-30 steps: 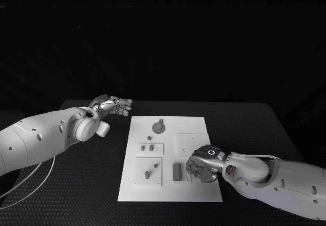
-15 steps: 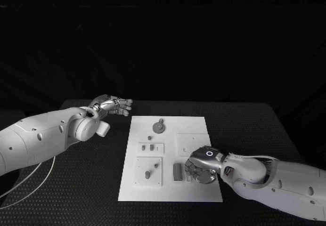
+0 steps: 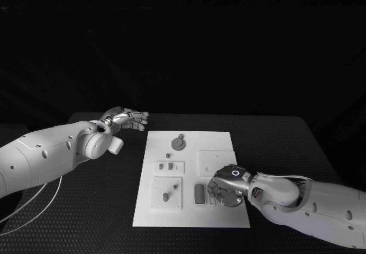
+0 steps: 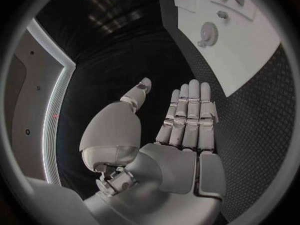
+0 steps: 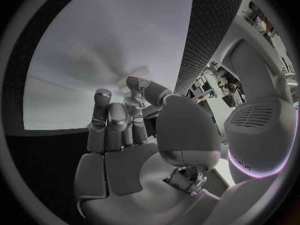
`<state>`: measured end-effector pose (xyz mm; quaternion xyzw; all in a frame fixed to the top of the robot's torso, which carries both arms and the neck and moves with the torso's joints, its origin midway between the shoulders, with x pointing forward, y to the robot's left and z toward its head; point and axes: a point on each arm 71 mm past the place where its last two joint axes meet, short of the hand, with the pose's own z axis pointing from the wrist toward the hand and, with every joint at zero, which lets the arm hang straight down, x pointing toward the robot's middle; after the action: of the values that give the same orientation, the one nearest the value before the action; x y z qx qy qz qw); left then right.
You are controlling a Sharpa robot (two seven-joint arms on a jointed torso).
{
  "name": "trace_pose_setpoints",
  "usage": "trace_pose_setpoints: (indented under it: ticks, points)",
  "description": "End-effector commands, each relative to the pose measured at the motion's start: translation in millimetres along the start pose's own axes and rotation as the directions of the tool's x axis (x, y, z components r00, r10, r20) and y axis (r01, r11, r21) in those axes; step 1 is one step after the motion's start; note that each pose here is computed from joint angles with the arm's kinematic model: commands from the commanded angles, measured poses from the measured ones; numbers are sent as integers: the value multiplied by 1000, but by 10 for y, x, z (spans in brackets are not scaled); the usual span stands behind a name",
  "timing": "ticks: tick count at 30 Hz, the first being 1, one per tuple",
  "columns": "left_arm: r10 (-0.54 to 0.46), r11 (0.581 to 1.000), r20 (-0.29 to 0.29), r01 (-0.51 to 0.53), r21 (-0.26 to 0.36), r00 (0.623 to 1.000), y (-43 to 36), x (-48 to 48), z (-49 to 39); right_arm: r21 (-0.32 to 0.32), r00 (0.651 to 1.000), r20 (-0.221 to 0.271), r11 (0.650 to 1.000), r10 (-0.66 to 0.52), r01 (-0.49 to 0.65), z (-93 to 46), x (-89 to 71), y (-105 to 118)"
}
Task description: Assemble the parts on the task board
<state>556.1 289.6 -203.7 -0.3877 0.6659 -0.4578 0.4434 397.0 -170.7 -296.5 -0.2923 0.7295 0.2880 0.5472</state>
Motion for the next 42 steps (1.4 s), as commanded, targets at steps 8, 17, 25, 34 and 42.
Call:
trace_pose_setpoints:
  ticks: [8, 17, 25, 34, 42]
  points:
    - [-1, 1000, -11, 1, 11, 1000, -17, 15, 4, 7, 1000, 24, 1000, 16, -17, -44, -18, -14]
    - [-1, 1000, -11, 1, 12, 1000, -19, 20, 7, 17, 993, 108, 998, 51, -53, -80, -168, -111]
    - [1, 1000, -6, -1, 17, 1000, -23, 13, 15, 57, 985, 153, 995, 77, -87, -108, -345, -336]
    - [2, 1000, 1, -2, 19, 1000, -23, -3, 18, 131, 975, 184, 980, 123, -148, -156, -472, -674]
    - [3, 1000, 5, -3, 26, 1000, -25, -18, 20, 173, 967, 217, 969, 135, -174, -168, -647, -886]
